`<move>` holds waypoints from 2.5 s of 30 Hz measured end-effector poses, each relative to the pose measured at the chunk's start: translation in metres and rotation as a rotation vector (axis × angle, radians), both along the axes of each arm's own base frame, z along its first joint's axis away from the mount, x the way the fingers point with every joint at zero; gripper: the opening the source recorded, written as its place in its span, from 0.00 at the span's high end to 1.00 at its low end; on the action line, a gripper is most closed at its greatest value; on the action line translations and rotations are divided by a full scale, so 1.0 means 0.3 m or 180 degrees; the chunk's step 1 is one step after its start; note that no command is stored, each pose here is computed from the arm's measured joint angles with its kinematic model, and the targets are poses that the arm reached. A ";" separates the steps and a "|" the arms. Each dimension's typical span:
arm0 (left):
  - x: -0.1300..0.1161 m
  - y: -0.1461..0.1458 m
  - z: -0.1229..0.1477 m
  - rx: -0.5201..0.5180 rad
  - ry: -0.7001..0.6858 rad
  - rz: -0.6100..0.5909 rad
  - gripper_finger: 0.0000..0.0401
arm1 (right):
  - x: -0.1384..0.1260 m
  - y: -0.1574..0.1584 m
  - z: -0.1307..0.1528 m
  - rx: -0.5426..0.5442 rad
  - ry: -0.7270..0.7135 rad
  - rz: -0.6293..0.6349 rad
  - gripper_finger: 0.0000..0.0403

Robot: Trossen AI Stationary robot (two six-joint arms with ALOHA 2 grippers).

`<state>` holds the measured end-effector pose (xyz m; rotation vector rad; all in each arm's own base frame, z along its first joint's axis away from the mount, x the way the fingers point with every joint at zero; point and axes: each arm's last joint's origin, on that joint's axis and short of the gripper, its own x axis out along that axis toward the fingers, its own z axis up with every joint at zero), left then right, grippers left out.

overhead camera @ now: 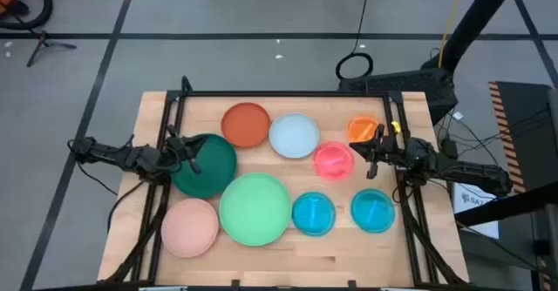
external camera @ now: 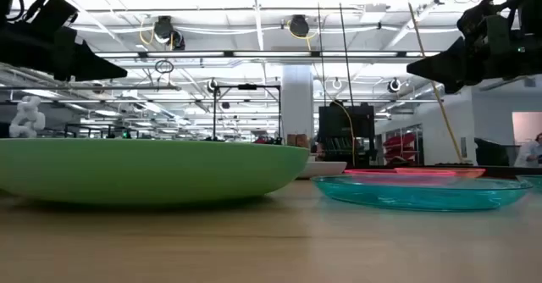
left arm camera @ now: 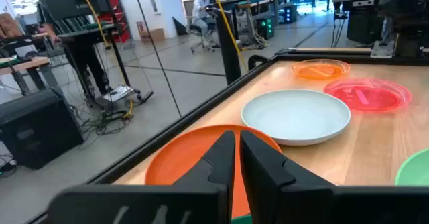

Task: Stack plastic plates

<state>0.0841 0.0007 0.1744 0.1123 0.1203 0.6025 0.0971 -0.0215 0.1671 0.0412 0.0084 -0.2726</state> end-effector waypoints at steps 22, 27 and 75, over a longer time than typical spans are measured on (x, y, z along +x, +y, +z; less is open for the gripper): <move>0.000 0.000 0.000 0.0000 0.0000 0.0001 0.92 | 0.000 0.000 0.000 0.0000 0.0000 0.0002 1.00; 0.000 0.000 0.000 0.0000 0.0000 0.0000 0.92 | 0.000 0.000 0.000 0.0000 -0.0001 0.0002 1.00; 0.000 0.000 0.000 0.0000 0.0000 0.0001 0.92 | 0.000 0.000 0.002 -0.0250 0.0052 0.0003 1.00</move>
